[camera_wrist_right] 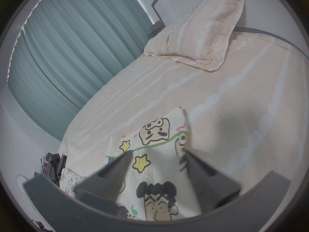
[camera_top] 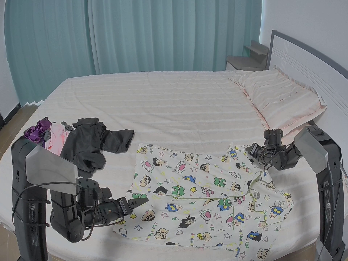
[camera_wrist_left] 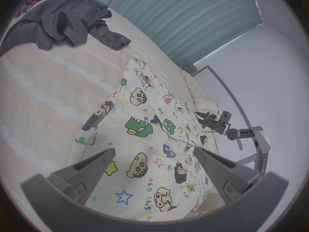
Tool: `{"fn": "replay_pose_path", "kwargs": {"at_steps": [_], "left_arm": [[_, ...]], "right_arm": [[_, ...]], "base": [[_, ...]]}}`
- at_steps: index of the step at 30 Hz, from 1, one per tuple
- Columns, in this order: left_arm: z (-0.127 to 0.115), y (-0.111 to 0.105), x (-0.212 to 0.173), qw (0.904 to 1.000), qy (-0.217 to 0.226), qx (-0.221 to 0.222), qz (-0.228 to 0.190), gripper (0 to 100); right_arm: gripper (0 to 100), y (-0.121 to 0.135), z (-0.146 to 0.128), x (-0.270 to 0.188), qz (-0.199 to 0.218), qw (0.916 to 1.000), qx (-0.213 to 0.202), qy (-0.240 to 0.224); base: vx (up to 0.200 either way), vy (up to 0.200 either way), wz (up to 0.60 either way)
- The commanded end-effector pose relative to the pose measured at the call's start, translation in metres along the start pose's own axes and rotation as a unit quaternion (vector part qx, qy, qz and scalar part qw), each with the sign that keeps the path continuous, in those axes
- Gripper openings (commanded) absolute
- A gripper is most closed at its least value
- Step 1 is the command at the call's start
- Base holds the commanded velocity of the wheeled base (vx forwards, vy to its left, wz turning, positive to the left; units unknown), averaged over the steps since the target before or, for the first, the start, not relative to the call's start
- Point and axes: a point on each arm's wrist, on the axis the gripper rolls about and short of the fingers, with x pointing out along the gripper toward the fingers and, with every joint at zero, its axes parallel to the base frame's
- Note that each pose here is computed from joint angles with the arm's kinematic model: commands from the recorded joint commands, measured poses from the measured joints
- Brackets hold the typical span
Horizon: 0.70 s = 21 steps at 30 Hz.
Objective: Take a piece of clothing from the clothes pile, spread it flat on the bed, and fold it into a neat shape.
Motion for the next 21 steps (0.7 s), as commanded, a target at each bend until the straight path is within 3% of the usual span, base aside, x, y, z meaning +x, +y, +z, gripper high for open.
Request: {"fn": "replay_pose_path", "kwargs": {"at_steps": [1,12,21], "left_arm": [[0.001,0.000,0.001,1.0000,-0.004,0.002,-0.003,100],[0.001,0.000,0.001,1.0000,-0.004,0.002,-0.003,100],[0.001,0.000,0.001,1.0000,-0.004,0.002,-0.003,100]], "right_arm": [[0,-0.006,0.000,0.004,-0.005,1.0000,0.003,0.000],[0,-0.006,0.053,0.009,0.021,0.9959,0.015,-0.087],[0,0.001,0.068,0.020,0.022,0.9911,0.012,-0.131]], "base": [[0.000,0.000,0.00],[0.000,0.000,0.00],[0.000,0.000,0.00]]}}
